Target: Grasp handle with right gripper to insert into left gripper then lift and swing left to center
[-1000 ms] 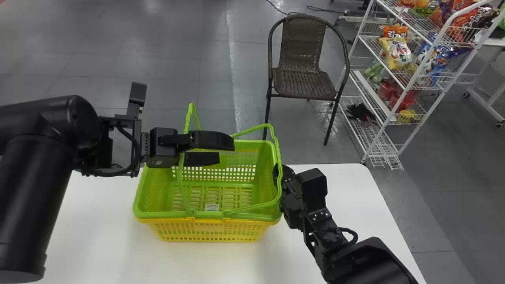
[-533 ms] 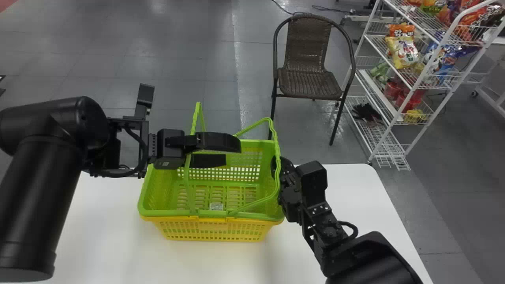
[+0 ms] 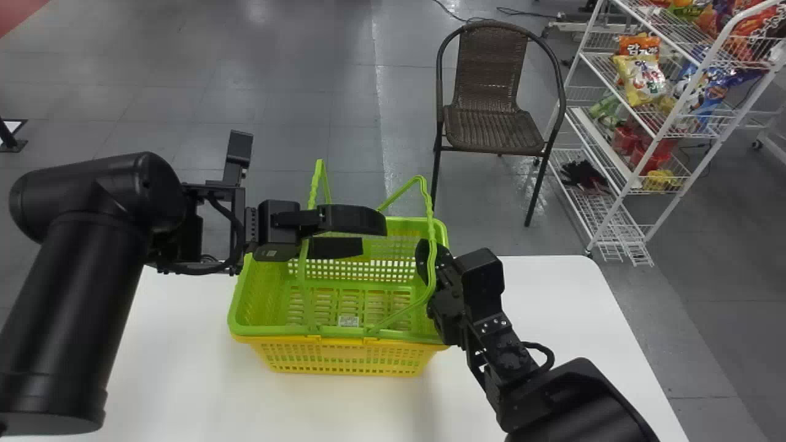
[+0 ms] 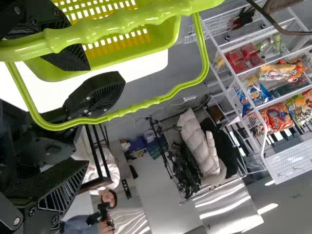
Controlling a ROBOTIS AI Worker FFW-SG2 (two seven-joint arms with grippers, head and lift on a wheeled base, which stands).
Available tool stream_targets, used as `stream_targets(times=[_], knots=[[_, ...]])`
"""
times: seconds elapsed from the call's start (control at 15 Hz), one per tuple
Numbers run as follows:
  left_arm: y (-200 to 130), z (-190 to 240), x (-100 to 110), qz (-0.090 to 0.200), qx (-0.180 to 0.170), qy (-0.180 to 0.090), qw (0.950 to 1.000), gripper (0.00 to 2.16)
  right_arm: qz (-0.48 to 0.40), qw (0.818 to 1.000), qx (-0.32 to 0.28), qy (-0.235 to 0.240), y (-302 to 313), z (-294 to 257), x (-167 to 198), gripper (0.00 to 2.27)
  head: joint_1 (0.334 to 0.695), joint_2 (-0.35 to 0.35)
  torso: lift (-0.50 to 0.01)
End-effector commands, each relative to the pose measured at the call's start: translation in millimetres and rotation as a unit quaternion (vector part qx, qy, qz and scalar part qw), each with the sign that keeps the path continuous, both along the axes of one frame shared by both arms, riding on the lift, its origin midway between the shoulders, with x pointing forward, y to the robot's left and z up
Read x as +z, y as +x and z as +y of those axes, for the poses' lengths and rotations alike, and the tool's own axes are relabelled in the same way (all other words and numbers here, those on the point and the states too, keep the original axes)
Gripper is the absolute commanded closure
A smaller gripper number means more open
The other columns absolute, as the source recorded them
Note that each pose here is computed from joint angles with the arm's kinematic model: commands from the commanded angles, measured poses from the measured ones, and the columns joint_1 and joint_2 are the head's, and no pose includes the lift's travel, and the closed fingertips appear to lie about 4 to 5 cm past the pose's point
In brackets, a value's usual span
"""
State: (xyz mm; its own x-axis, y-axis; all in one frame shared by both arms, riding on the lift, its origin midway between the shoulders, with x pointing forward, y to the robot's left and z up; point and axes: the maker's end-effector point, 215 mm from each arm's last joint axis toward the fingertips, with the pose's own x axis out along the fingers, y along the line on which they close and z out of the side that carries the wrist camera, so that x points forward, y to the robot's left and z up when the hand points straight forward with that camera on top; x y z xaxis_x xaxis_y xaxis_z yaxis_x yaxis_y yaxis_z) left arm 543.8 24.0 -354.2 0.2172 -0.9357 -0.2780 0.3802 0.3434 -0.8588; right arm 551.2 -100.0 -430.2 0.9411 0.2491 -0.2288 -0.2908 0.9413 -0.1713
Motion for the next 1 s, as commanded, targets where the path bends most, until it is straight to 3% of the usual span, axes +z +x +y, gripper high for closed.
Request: stream_targets(times=[0.0, 0.93], knots=[[3, -1, 1, -0.007, 0.001, 0.001, 1.0, 0.14, -0.001, 1.0, 0.006, -0.001, 1, 8, 2, 1.97, 0.695, -0.079, 0.0], [10, -12, 3, -0.021, 0.005, 0.013, 0.9997, 0.14, -0.003, 0.999, 0.037, -0.002, 2, 47, 4, 1.97, 0.695, -0.052, 0.0]])
